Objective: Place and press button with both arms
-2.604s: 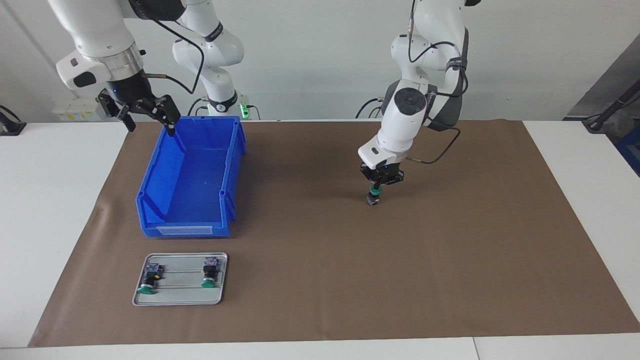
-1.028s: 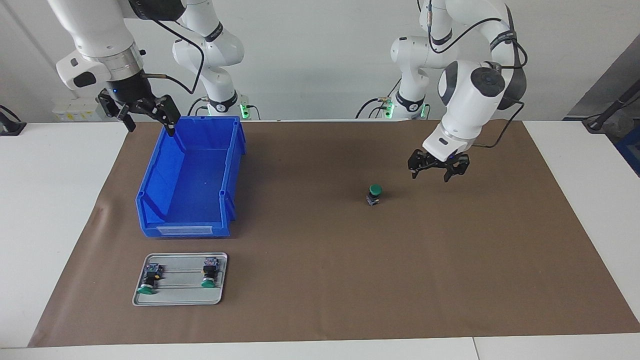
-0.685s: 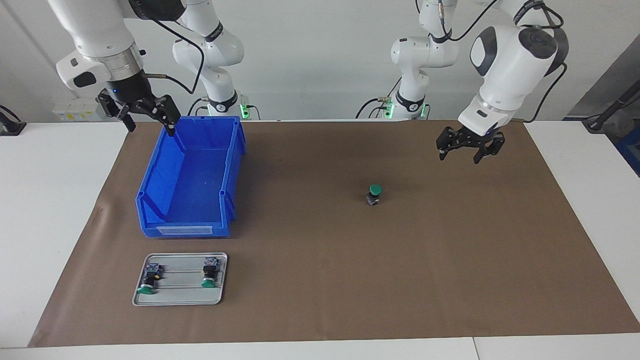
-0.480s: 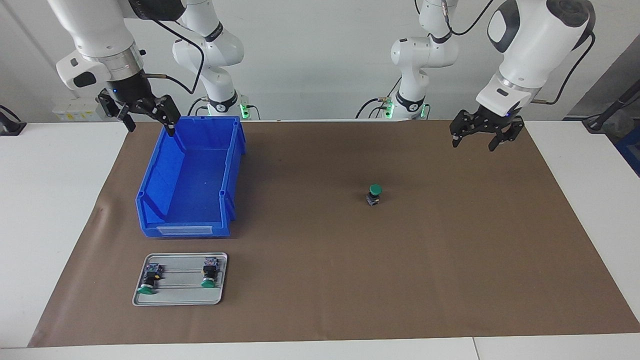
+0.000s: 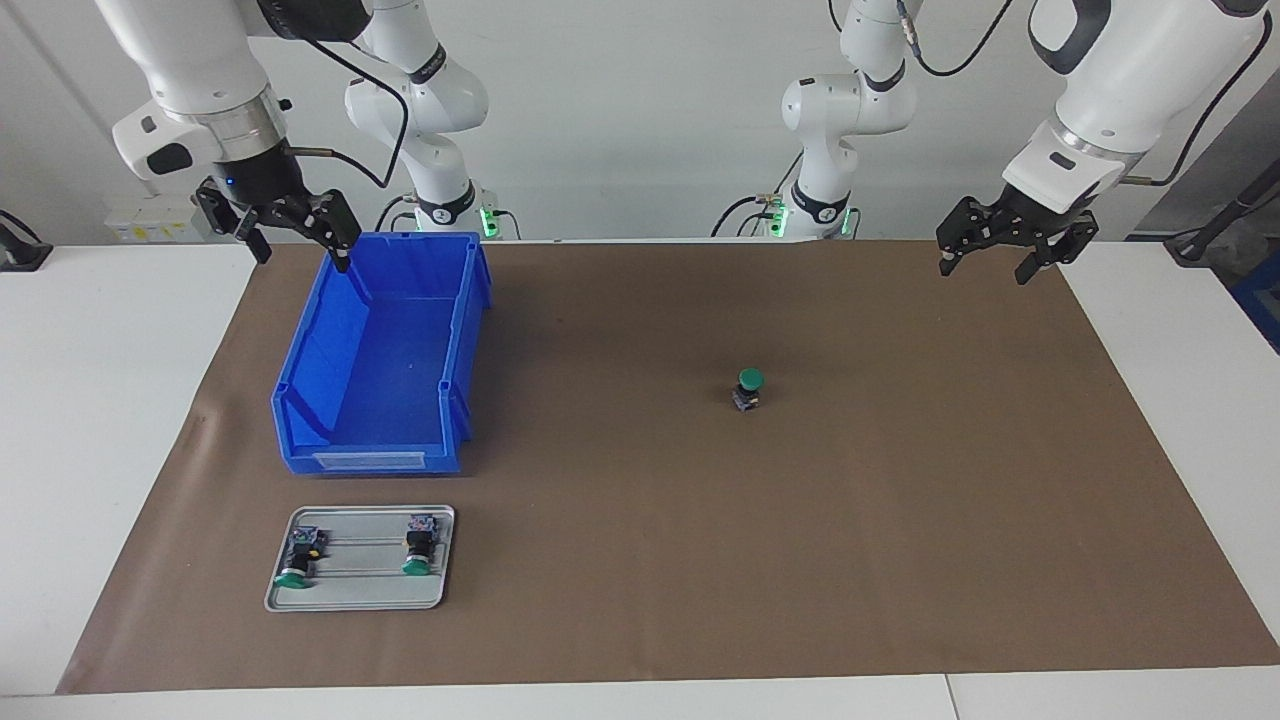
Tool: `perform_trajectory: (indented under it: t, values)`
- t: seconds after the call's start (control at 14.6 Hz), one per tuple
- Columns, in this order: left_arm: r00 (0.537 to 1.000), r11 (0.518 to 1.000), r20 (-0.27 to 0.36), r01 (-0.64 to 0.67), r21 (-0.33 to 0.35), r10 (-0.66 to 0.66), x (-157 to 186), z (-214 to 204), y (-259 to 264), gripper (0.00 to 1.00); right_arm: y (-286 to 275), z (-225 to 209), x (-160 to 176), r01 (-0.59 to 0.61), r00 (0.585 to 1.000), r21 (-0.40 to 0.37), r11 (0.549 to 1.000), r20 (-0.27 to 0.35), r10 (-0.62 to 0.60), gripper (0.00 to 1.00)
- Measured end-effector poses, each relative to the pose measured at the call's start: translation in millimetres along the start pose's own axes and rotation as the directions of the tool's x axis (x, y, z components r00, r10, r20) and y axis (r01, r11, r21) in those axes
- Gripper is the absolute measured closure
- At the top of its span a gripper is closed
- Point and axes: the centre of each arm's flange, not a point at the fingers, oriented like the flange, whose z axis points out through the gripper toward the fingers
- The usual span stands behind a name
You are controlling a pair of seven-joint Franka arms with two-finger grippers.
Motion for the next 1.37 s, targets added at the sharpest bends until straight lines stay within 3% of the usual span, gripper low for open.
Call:
perform_trajectory:
  t: [0.48,1.37]
  values:
    - [1.0,1.0,0.003,-0.006,0.021,0.006,-18,6,-1,0.0,0,0,0,0.0,1.0,0.0,1.0,0.0,0.0,0.0]
    - [1.0,0.999,-0.002,-0.008,0.032,0.008,-18,5,0,0.0,0,0,0,0.0,1.0,0.0,1.0,0.0,0.0,0.0]
